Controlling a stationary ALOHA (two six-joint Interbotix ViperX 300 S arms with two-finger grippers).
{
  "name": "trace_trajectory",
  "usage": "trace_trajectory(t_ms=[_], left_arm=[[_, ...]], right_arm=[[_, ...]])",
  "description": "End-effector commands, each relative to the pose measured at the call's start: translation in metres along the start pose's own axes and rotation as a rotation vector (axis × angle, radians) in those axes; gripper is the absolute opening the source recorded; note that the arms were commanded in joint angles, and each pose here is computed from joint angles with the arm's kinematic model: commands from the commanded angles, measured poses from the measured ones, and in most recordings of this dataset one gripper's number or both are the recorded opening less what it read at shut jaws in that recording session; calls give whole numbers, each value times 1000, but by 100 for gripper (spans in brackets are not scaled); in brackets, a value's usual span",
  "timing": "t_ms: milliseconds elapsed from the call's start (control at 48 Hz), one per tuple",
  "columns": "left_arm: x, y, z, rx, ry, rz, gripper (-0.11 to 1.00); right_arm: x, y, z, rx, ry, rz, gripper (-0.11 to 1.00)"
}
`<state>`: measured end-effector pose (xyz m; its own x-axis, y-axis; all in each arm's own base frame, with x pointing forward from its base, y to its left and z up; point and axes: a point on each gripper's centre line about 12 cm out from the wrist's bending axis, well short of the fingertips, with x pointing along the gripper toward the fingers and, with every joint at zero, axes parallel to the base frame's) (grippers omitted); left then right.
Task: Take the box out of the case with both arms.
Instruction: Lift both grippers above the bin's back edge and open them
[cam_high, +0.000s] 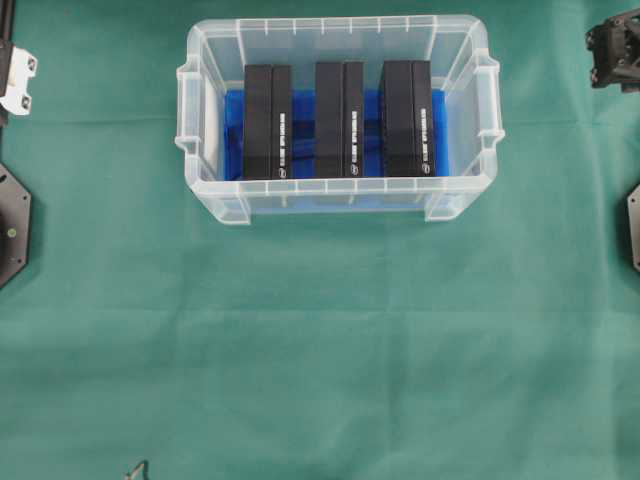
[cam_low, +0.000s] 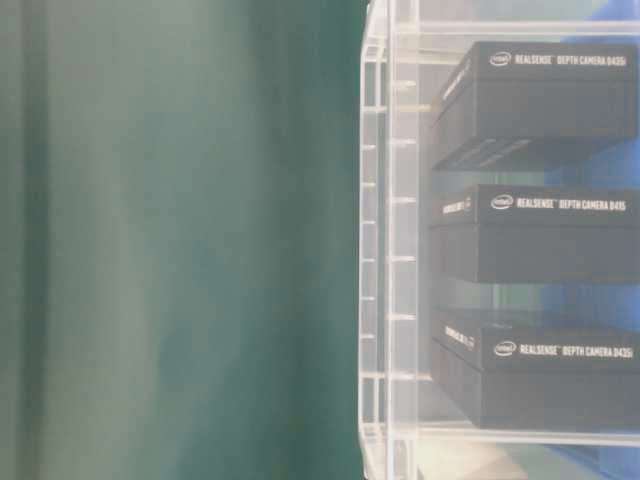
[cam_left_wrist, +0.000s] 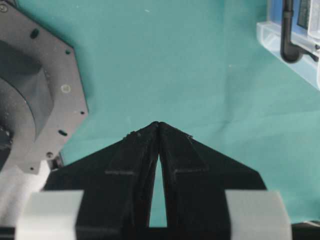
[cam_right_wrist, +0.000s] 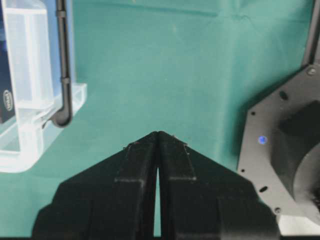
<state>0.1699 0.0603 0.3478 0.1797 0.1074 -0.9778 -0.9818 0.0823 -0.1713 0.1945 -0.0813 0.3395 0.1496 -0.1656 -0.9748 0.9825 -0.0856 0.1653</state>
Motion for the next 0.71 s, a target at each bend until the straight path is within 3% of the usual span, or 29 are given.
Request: trace_trajectory(t_ms=[0,229,312,417,604,688], left_arm=[[-6,-4,3,-2,-8,-20,1],[-6,-8,2,-3,11,-28,1],[-5,-7,1,-8,11,-24,1],[-3,-6,0,-16,14,-22,1],[5,-2,-2,-13,24,2,1],[8,0,-3,-14,27,11,2]], right_arm=[[-2,4,1,3,2,29,0],[5,5,-4,-12,15,36,0],[6,6,-6,-18,19,35,6],[6,5,-7,-18,22,28,27],[6,3,-8,-22,23,8,83],[6,2,-9,-30,19,-3,95]])
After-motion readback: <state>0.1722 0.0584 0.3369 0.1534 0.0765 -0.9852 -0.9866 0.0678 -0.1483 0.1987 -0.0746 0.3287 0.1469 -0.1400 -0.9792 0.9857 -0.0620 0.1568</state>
